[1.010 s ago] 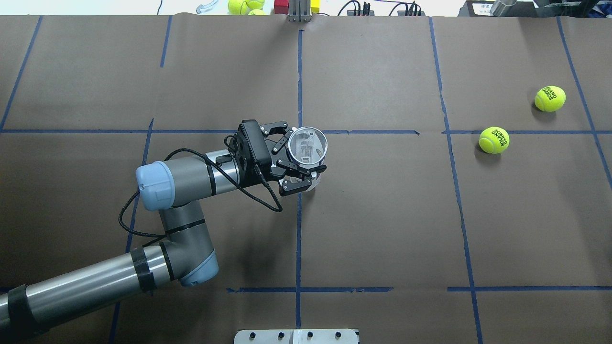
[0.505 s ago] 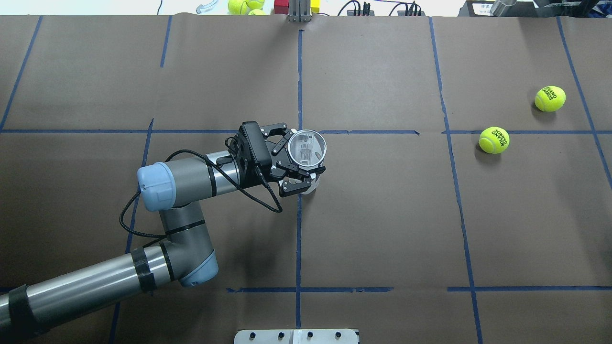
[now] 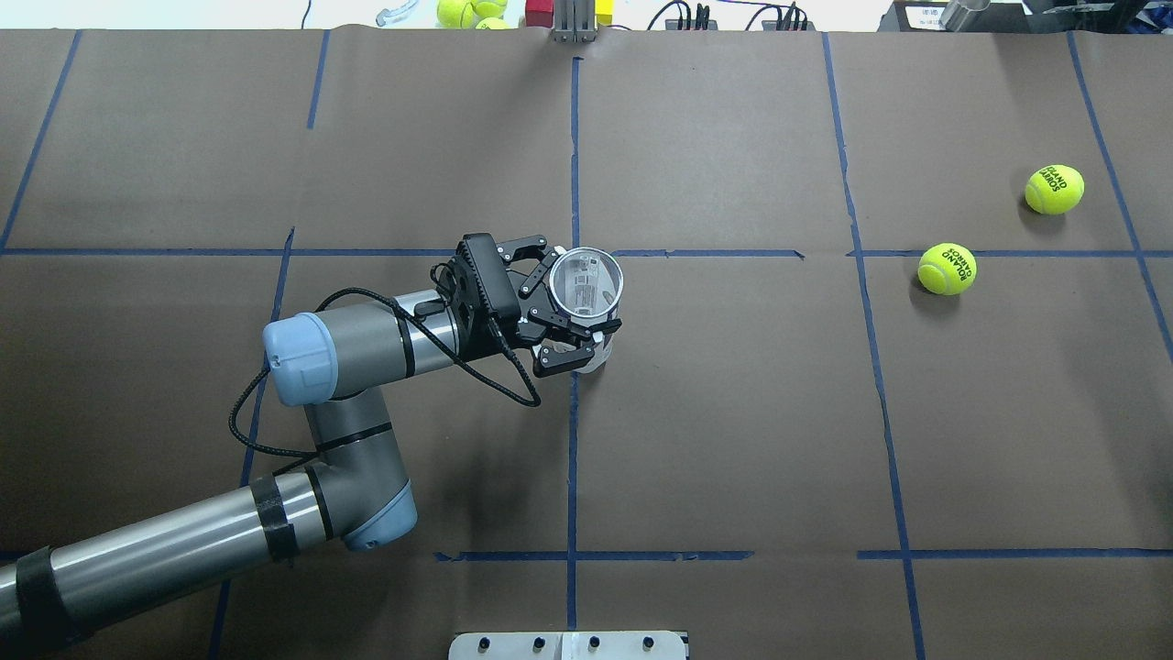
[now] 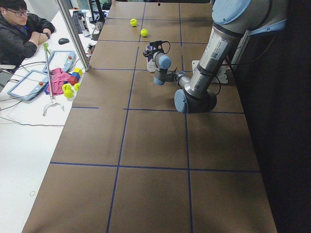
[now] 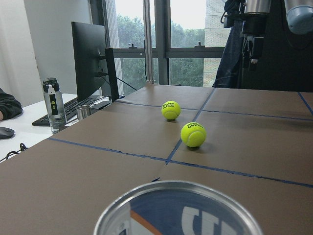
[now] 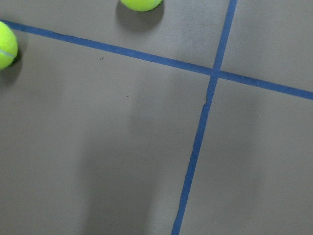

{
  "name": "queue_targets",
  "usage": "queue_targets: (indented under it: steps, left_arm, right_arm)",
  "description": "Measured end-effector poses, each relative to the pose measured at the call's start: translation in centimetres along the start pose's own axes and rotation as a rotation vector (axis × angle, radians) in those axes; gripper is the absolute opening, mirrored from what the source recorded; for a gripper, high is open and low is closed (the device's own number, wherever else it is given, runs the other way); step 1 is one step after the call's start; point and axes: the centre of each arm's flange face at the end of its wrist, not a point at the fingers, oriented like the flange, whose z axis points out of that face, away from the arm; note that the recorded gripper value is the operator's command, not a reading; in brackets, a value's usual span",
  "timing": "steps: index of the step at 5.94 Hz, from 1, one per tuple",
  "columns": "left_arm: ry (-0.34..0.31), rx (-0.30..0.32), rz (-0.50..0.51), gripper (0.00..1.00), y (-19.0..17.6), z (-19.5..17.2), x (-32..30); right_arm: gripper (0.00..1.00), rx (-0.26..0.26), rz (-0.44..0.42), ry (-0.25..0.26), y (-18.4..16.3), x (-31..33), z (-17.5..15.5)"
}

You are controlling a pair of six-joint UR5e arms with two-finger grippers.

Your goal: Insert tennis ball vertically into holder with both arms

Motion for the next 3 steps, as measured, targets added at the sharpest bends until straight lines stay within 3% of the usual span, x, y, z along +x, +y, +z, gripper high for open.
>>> queue_targets:
  steps: [3]
  left_arm:
    - [-0.004,-0.004,-0.001,0.9,0.3,-0.1,-0.1]
  right_arm:
    - [1.0,0.055,-0.033,-0.013,-5.1,-4.4,-2.2]
